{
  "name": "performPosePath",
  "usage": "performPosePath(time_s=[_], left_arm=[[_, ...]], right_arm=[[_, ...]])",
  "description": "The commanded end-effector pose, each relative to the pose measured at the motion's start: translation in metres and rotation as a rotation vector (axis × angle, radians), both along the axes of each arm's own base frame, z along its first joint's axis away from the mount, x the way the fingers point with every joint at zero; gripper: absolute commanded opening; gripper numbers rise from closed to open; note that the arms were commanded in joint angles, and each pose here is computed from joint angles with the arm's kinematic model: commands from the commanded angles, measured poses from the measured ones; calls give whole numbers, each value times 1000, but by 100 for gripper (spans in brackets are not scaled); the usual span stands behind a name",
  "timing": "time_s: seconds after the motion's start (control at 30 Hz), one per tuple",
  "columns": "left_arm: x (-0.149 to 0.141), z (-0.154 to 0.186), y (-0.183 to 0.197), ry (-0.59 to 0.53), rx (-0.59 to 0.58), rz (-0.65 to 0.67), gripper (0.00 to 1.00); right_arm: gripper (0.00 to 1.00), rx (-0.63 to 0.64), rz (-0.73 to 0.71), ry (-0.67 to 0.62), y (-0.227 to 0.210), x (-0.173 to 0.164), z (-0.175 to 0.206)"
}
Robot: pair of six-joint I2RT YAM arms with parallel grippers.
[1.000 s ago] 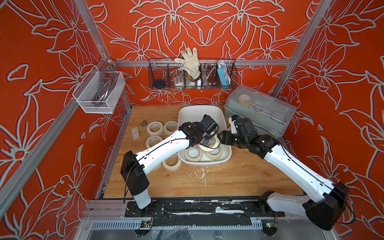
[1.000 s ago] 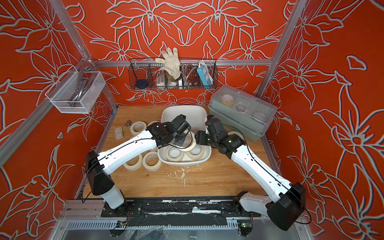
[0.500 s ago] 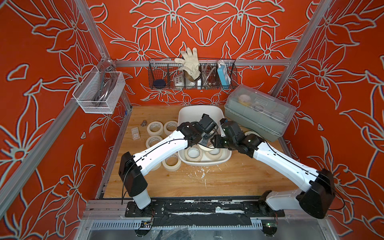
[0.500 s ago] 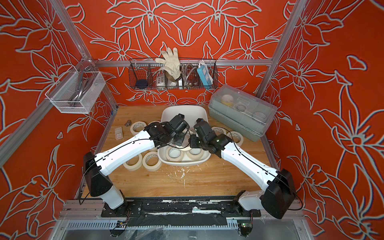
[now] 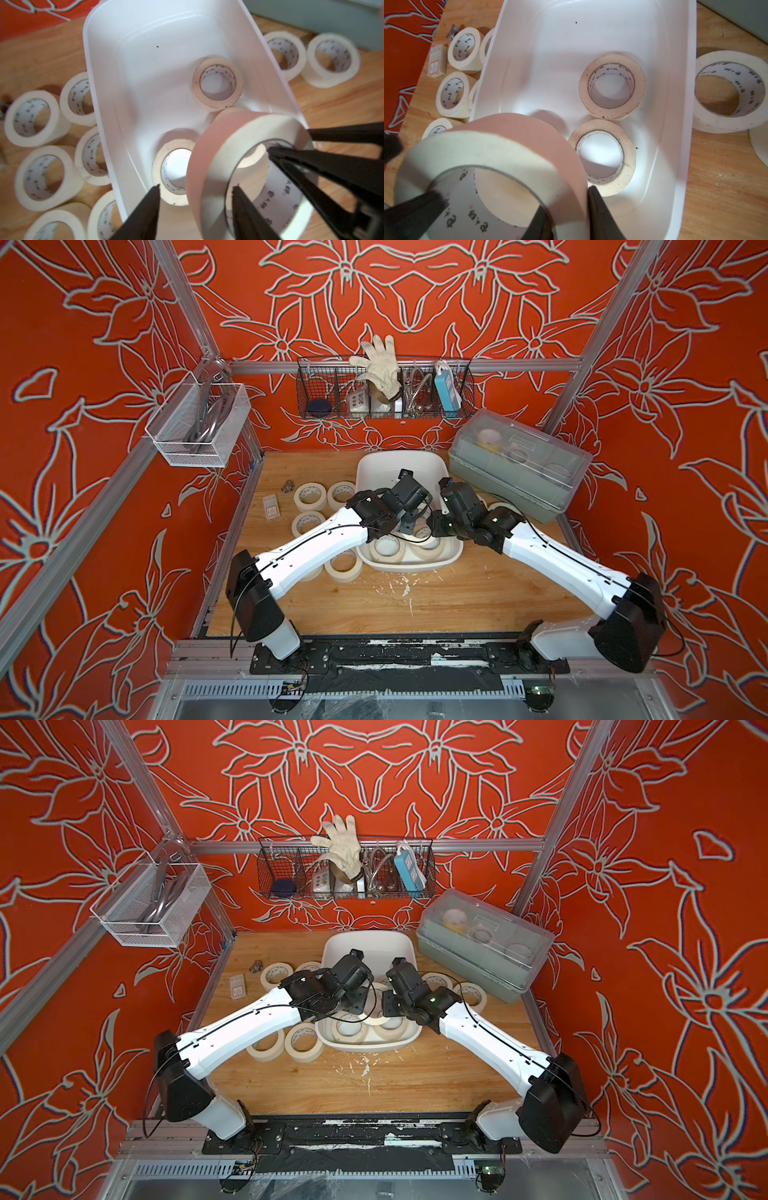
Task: Take out the art tape in the storage box
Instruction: Pick up the art tape from the storage box, then place the art tape at the center of the board.
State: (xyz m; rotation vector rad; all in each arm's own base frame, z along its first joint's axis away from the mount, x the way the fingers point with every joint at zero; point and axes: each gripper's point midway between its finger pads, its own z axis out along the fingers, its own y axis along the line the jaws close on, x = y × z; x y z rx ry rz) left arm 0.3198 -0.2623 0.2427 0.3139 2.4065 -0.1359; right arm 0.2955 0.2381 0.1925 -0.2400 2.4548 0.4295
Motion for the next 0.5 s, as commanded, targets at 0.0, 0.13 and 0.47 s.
performPosePath(time_s=[0.0,0.13,0.47], left_arm=[[-1,20,2,-45,-80,24,72],[-4,32,8,-72,-127,45,86],[-7,53,43,-151,-191,124,99]], right_arm=[[0,-35,10,-53,-6,7,14],[0,-78,8,-47,-16,10,15],[0,-132,-65,-44,-68,15,29]])
